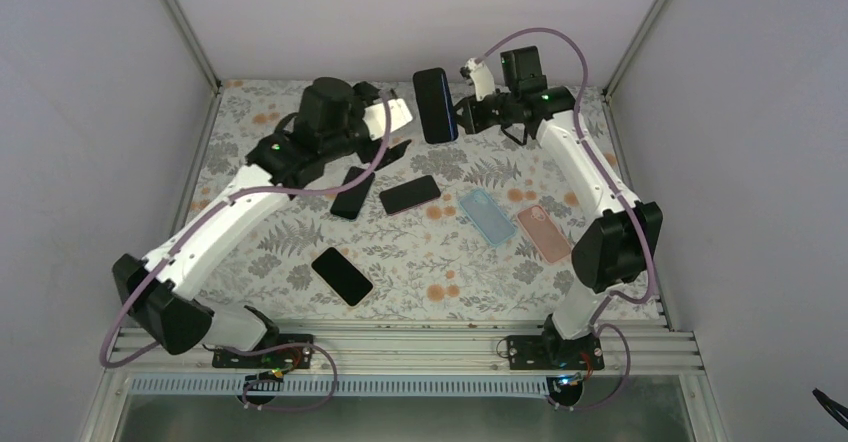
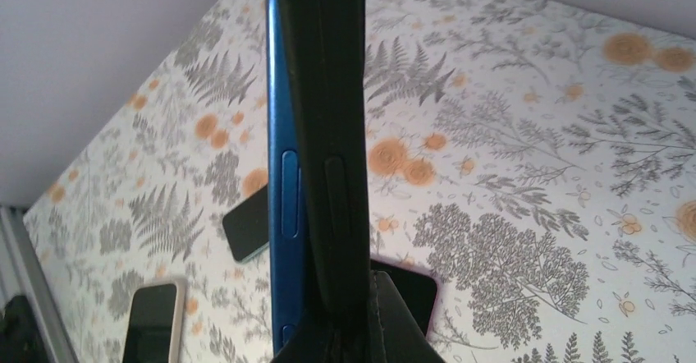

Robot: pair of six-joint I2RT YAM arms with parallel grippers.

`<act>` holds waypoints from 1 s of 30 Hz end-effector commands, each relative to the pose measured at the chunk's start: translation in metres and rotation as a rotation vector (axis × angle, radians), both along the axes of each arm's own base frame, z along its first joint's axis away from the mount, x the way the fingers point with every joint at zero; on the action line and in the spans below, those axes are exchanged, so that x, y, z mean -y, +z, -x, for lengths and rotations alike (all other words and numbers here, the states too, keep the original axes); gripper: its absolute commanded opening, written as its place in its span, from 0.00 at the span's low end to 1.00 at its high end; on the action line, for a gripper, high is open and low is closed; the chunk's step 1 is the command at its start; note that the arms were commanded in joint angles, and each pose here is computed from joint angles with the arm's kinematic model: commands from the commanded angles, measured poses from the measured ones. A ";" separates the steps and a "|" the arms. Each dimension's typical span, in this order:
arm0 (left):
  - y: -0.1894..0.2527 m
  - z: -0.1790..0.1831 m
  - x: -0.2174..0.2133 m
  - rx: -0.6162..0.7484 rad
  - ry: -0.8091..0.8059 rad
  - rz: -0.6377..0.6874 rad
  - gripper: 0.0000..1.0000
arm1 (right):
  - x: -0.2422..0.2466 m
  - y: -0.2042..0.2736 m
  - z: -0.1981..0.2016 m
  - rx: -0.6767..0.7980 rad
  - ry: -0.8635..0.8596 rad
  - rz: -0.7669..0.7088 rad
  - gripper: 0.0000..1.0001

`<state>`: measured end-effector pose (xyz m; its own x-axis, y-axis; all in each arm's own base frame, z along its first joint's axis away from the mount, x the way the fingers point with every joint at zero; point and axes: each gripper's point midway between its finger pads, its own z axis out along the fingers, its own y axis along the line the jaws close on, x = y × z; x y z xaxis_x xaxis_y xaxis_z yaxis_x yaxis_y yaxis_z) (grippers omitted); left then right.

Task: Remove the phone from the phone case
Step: Remove the phone case from the phone.

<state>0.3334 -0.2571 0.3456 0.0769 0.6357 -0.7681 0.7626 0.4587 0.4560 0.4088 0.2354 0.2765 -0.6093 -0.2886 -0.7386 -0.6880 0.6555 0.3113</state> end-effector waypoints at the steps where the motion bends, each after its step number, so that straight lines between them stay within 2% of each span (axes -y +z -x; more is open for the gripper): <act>1: 0.026 -0.051 0.012 0.194 0.237 0.147 1.00 | -0.005 0.046 -0.022 0.034 -0.138 -0.128 0.03; 4: 0.010 -0.051 0.045 0.176 0.190 0.187 1.00 | -0.004 0.046 -0.031 0.034 -0.213 -0.128 0.03; 7: -0.010 -0.050 0.077 0.140 0.150 0.170 1.00 | 0.000 0.046 -0.041 0.031 -0.265 -0.122 0.03; 10: -0.021 -0.056 0.093 0.137 0.159 0.173 1.00 | 0.000 0.052 -0.045 0.043 -0.279 -0.134 0.03; 20: -0.015 -0.080 0.081 0.191 0.285 0.254 1.00 | -0.001 0.048 -0.045 0.066 -0.262 -0.128 0.03; 30: -0.029 -0.096 0.085 0.171 0.321 0.211 1.00 | 0.000 0.062 -0.040 0.101 -0.254 -0.147 0.03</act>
